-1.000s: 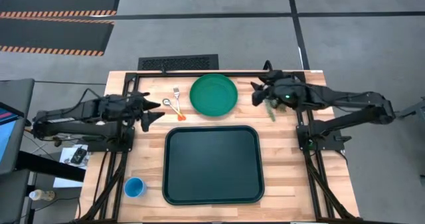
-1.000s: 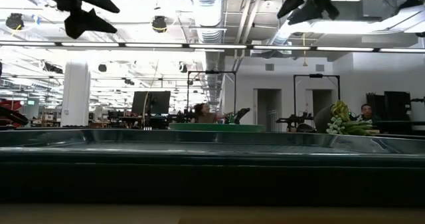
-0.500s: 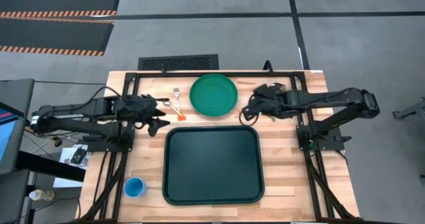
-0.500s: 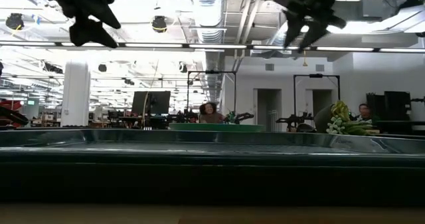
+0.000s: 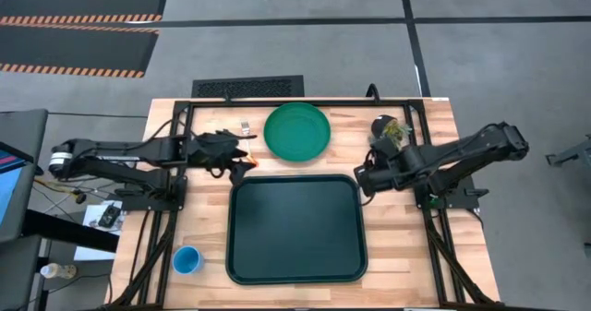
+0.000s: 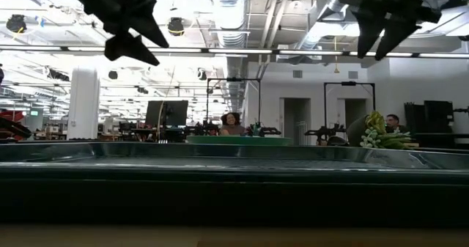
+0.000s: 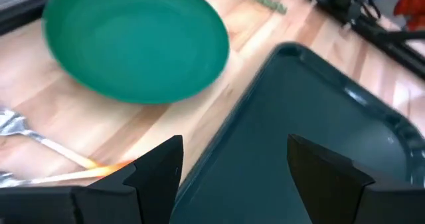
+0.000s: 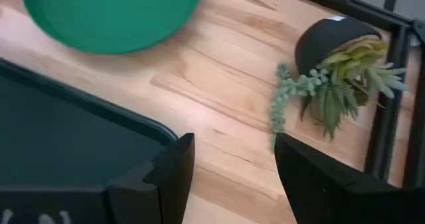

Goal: Pick and place plate/cup/fork/spoon on tray
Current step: Put the orange spoon on the black tray to the left

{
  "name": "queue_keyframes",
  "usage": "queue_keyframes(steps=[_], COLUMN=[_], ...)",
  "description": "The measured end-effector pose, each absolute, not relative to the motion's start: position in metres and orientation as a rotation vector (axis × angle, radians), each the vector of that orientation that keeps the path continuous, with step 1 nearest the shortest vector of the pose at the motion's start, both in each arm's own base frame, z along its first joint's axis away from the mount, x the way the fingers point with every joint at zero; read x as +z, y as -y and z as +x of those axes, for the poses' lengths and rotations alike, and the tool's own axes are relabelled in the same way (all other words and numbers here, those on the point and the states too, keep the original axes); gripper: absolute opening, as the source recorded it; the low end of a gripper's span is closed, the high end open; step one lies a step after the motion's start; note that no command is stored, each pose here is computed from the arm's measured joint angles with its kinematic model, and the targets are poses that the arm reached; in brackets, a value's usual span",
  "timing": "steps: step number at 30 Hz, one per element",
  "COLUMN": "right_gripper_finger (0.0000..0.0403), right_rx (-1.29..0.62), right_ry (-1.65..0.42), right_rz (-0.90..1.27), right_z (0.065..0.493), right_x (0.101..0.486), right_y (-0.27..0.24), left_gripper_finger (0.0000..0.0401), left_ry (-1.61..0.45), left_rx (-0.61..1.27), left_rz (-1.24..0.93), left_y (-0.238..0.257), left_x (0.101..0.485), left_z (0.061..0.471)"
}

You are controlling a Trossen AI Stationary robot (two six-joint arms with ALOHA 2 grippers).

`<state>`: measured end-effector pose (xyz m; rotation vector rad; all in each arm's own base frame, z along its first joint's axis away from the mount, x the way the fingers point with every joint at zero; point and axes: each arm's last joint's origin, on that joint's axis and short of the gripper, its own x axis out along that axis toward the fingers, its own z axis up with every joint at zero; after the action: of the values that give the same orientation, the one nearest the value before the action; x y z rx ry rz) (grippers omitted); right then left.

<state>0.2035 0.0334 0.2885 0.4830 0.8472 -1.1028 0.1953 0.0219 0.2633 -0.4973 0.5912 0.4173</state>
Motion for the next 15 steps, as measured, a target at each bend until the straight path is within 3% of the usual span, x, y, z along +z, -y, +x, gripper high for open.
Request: queue_keyframes(steps=[15], right_gripper_finger=[0.0233], right_rx=[-1.256], right_ry=[-0.929], right_rz=[0.441], right_z=[0.193], right_x=[0.286], right_y=[-0.01], left_gripper_finger=[0.0252], left_ry=[-0.568], left_rx=[0.373], left_rz=[-0.531], left_y=[-0.021], left_x=[0.261], left_z=[0.208])
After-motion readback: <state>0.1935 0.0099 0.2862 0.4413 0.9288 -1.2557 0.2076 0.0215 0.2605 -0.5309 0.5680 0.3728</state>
